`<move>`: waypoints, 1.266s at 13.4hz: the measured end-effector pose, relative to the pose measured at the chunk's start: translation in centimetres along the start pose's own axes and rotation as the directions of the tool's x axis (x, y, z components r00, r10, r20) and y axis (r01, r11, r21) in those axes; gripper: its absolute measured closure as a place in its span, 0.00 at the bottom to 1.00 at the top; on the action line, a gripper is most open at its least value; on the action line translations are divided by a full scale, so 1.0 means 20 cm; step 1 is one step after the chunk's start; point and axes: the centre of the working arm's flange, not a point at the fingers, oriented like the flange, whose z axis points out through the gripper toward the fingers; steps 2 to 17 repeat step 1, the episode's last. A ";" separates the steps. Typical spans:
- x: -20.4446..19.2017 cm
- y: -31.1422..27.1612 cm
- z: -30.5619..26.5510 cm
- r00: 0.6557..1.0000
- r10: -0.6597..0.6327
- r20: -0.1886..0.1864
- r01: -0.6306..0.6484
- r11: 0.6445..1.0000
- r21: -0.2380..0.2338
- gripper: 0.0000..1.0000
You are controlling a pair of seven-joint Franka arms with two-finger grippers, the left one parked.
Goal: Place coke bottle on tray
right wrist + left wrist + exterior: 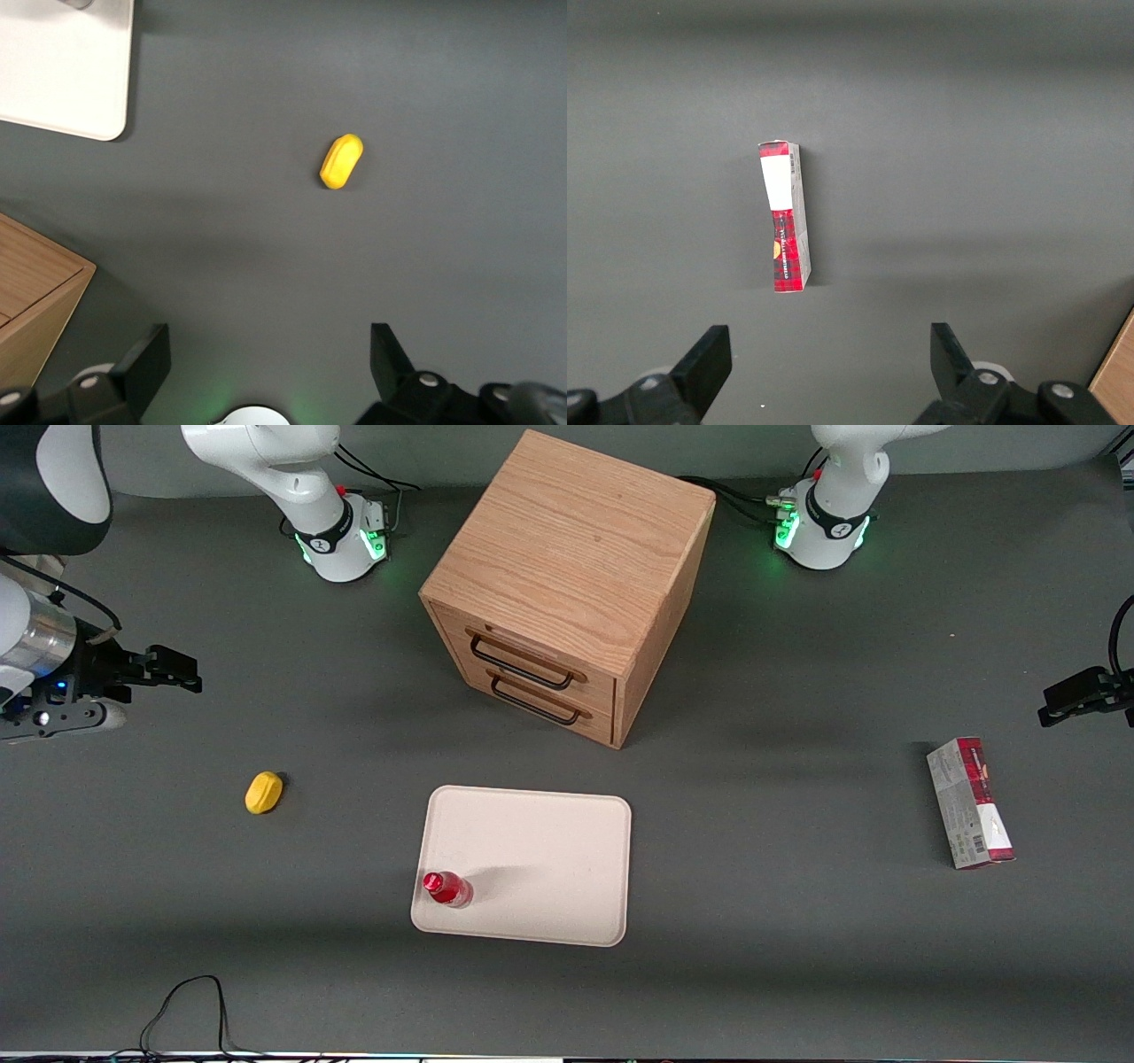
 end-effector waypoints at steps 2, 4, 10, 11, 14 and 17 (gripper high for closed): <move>0.00 0.02 -0.01 1.000 0.001 -0.006 -0.001 1.000 0.000 0.00; 0.00 0.02 -0.01 1.000 0.001 -0.006 -0.001 1.000 0.000 0.00; 0.00 0.02 -0.01 1.000 0.001 -0.006 -0.001 1.000 0.000 0.00; 0.00 0.02 -0.01 1.000 0.001 -0.006 -0.001 1.000 0.000 0.00; 0.00 0.02 -0.01 1.000 0.001 -0.006 -0.001 1.000 0.000 0.00; 0.00 0.02 -0.01 1.000 0.001 -0.006 -0.001 1.000 0.000 0.00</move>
